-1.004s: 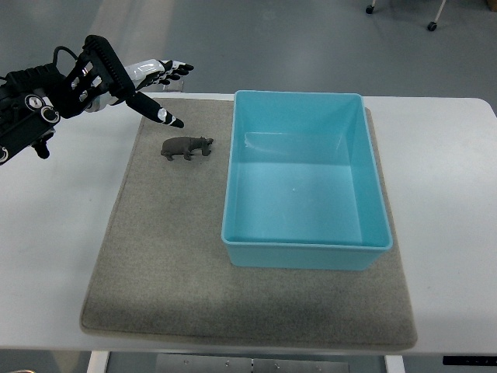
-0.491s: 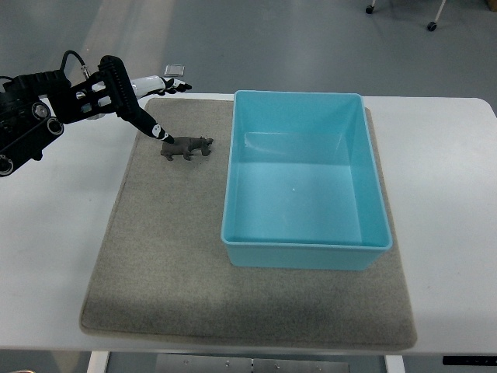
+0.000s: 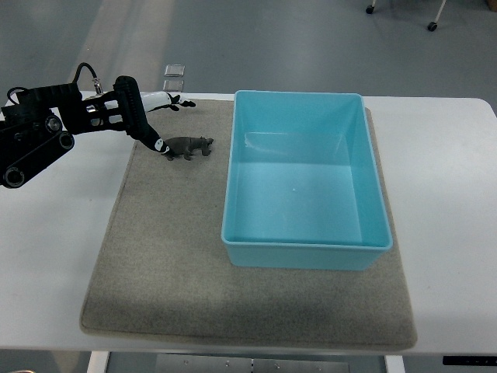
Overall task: Place brown hippo in blue box with left hand
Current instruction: 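Lower the left hand onto the brown hippo and close fingers around it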
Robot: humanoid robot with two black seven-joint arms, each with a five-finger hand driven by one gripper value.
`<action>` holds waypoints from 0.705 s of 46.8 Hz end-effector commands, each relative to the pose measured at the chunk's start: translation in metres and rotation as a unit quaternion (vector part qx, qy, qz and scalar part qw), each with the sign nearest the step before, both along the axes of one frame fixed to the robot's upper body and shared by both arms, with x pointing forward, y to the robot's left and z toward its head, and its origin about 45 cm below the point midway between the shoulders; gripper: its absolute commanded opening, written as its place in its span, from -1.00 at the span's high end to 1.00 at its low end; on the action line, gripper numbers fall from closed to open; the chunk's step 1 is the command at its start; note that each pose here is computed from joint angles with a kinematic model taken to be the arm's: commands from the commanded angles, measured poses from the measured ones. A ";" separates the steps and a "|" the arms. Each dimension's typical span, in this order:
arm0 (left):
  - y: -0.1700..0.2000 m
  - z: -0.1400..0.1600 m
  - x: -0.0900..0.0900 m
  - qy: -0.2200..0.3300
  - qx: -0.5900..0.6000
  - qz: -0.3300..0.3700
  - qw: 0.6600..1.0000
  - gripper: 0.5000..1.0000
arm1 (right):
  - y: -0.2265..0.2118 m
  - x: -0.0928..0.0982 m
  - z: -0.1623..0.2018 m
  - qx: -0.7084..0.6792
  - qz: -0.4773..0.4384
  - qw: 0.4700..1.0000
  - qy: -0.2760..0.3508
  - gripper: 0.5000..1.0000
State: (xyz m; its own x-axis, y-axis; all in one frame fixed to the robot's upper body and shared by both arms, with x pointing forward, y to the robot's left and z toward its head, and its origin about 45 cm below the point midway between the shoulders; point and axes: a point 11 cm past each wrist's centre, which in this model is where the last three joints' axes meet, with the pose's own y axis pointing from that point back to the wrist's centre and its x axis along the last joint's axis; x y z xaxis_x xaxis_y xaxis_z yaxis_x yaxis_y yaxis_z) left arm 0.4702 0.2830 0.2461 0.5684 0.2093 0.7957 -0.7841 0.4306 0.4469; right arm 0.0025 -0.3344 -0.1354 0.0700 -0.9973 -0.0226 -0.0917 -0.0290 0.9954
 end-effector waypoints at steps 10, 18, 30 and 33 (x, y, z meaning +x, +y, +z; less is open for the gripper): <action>-0.009 -0.009 -0.002 0.005 0.001 -0.006 1.000 -0.47 | 0.000 0.000 0.000 0.000 0.000 1.000 0.000 -0.74; -0.007 -0.010 -0.002 0.007 0.007 -0.001 1.000 -0.27 | 0.000 0.000 0.000 0.000 0.001 1.000 0.000 -0.74; -0.006 -0.012 -0.003 0.005 0.021 -0.005 1.000 0.04 | 0.000 0.000 0.000 0.000 0.000 1.000 0.000 -0.74; -0.006 -0.012 -0.003 0.005 0.021 -0.005 1.000 0.14 | 0.000 0.000 0.000 0.000 0.000 1.000 0.000 -0.74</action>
